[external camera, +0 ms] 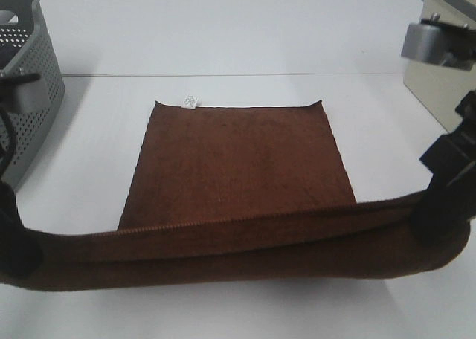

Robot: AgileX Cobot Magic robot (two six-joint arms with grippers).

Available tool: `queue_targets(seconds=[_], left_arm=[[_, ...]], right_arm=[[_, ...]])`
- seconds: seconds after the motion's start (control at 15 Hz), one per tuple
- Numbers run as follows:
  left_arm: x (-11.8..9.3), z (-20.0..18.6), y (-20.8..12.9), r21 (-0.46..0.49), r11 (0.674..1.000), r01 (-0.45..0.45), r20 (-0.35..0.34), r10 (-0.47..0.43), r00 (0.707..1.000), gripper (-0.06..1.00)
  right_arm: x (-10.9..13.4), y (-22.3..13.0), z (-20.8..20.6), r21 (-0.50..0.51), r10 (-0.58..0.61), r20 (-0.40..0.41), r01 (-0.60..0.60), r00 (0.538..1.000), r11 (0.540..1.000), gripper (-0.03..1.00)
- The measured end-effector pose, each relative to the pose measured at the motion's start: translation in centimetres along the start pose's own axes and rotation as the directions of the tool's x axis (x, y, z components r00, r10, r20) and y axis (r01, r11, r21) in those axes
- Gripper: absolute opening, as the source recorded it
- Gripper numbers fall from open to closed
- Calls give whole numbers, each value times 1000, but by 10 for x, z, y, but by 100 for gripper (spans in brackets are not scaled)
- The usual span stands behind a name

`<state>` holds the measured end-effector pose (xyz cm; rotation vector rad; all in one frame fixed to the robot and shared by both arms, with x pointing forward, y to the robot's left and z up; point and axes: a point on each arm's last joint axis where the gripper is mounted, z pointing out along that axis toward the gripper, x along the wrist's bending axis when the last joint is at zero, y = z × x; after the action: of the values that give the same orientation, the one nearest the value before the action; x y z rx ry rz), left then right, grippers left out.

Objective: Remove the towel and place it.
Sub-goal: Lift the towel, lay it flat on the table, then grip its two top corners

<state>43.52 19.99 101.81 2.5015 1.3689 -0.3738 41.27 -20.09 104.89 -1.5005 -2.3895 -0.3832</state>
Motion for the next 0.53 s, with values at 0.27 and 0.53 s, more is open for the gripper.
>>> queue_targets(seconds=[0.27, 0.53], left_arm=[[-7, 40, -3, 183, 981, -59, 33, 54, 998, 0], [-24, 82, 1, 359, 921, -152, 60, 139, 988, 0]], right_arm=[[-21, -2, 51, 234, 63, -43, -52, 997, 971, 1], [-37, -14, 88, 417, 130, -49, -98, 990, 903, 1]])
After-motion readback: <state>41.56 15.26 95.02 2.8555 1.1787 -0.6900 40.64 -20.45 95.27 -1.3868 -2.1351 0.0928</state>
